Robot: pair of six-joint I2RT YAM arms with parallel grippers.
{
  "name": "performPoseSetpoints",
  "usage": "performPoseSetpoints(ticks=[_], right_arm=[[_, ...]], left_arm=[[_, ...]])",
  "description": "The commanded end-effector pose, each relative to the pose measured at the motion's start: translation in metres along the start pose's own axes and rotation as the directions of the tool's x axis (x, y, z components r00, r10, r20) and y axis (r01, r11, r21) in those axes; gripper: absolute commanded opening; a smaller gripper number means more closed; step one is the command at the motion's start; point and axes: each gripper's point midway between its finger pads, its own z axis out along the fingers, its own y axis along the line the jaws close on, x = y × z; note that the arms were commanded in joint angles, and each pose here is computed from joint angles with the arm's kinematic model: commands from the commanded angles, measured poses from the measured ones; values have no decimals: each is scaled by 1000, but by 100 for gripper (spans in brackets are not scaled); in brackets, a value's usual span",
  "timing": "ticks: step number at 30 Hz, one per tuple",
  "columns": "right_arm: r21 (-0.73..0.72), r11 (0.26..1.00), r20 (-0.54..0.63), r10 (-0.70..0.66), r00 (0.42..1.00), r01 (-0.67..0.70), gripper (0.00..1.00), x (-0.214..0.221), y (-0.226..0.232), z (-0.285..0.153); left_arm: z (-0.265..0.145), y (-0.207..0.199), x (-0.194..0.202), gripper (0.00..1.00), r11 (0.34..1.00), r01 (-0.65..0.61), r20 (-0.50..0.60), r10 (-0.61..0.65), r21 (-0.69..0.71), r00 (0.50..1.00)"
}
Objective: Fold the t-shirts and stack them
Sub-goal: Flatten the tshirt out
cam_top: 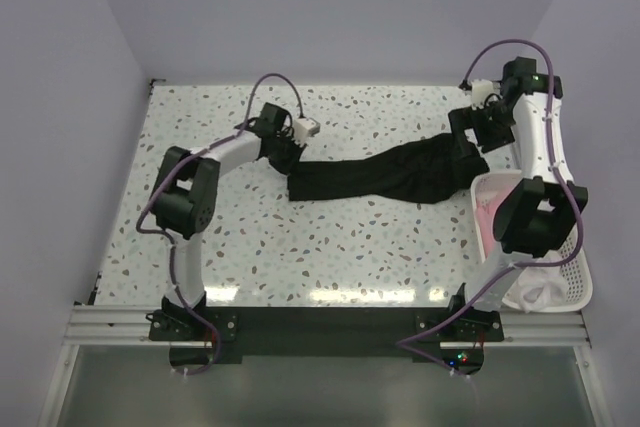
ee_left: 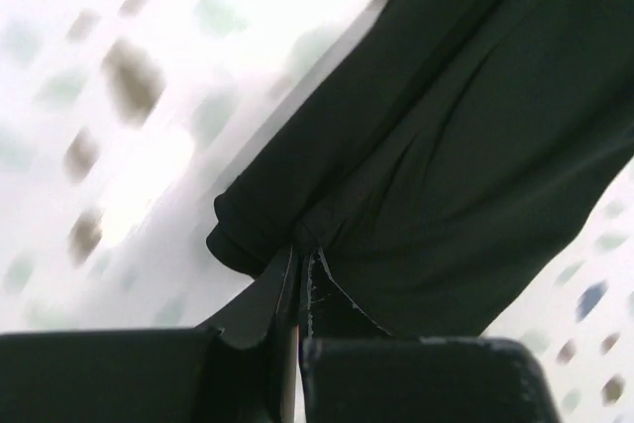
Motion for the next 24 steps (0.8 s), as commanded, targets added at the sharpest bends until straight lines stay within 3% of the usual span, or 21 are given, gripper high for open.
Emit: performPoseSetpoints(ticks=[1,3,7,11,13,15,24], right_arm=[[-15,998,8,-63,998,63,93,-11,16,3],[-27,996,5,-90,996,90,92,-15,28,10],[-66,991,-11,-119,993,118,79,-18,51,30],[-111,984,-39,-142,989,137,63,-22,72,56],[-130,983,-59,-137,989,128,59,-23,75,69],[-152,981,-76,-132,988,119,55,-26,82,85],[-188,972,-39,-154,987,144,56,-76,120,144]], left_arm=[[-66,66,57,0,983,121,-63,-131,-140,989],[-97,79,77,0,977,115,-59,-127,-179,990],[-145,97,124,2,969,83,-115,-112,-232,987],[-174,92,135,49,981,55,-97,-75,-188,992],[-182,94,133,55,979,63,-78,-79,-194,994],[-189,94,130,58,978,60,-62,-74,-197,995],[-183,87,134,63,977,152,-57,-162,-147,985]])
